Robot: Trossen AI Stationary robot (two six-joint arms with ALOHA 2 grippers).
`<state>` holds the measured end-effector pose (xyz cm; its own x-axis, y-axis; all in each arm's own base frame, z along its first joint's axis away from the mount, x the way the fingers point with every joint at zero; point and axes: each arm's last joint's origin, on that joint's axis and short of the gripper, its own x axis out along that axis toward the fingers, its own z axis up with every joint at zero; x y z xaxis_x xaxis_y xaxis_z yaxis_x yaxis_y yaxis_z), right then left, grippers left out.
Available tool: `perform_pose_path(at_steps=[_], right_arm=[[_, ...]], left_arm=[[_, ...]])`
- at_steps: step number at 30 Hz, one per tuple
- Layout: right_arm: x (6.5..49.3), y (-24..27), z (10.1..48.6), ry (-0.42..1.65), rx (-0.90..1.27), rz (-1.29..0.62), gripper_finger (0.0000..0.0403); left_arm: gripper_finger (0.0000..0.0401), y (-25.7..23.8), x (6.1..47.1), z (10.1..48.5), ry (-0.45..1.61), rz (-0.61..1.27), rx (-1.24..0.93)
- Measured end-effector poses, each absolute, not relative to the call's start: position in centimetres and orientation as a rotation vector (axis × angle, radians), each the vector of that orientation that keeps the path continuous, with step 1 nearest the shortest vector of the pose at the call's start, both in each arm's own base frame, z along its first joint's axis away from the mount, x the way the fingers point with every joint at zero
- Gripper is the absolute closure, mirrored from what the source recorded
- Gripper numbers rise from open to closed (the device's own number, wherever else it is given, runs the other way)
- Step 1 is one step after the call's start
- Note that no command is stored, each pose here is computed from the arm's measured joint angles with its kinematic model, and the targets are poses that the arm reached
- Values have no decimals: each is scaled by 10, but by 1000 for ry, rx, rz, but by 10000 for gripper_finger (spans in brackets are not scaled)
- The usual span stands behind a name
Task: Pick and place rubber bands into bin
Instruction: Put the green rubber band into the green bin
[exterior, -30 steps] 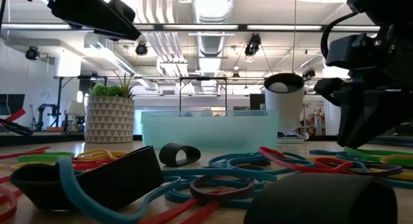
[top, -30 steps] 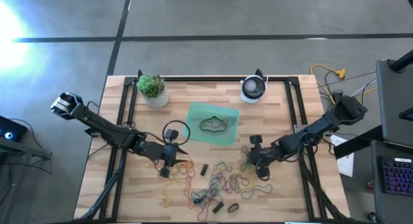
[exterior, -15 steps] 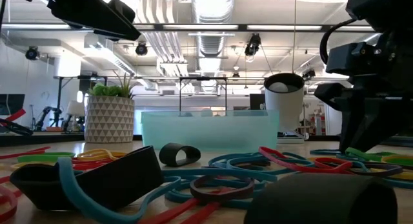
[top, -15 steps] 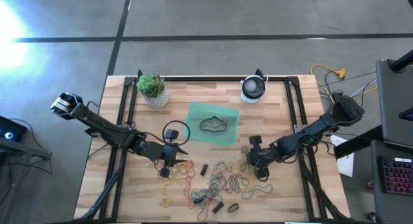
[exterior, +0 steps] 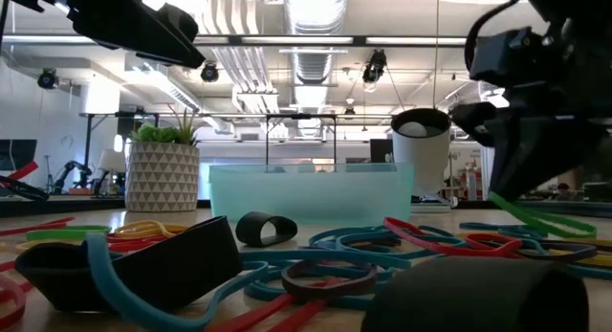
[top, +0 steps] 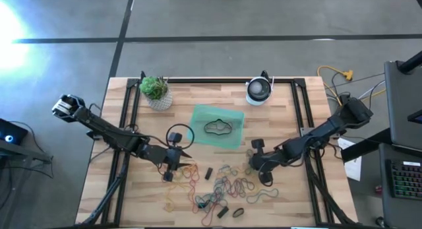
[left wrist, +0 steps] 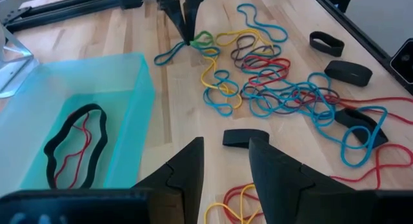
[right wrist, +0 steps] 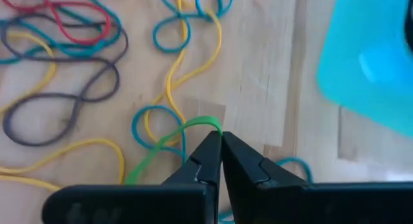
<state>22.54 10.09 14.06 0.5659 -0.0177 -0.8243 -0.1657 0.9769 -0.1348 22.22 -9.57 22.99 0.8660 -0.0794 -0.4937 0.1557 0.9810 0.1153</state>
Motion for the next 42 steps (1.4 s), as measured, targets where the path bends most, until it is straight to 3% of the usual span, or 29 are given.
perform_pose_path(at_steps=[9,14,19,26,33,42], right_arm=[[238,103,179,806,-348,48,394],[250,99,204,698,-534,-119,394],[267,82,222,648,-566,-247,394],[286,44,220,691,-495,-353,394],[294,13,210,746,-387,-357,385],[299,-3,199,800,-409,-347,363]], left_arm=[[292,-93,221,224,521,-85,169],[292,-91,219,220,533,-27,193],[292,-91,219,220,530,-24,193],[292,-88,222,217,525,102,232],[292,-90,231,197,603,113,283],[292,-89,240,176,682,132,317]])
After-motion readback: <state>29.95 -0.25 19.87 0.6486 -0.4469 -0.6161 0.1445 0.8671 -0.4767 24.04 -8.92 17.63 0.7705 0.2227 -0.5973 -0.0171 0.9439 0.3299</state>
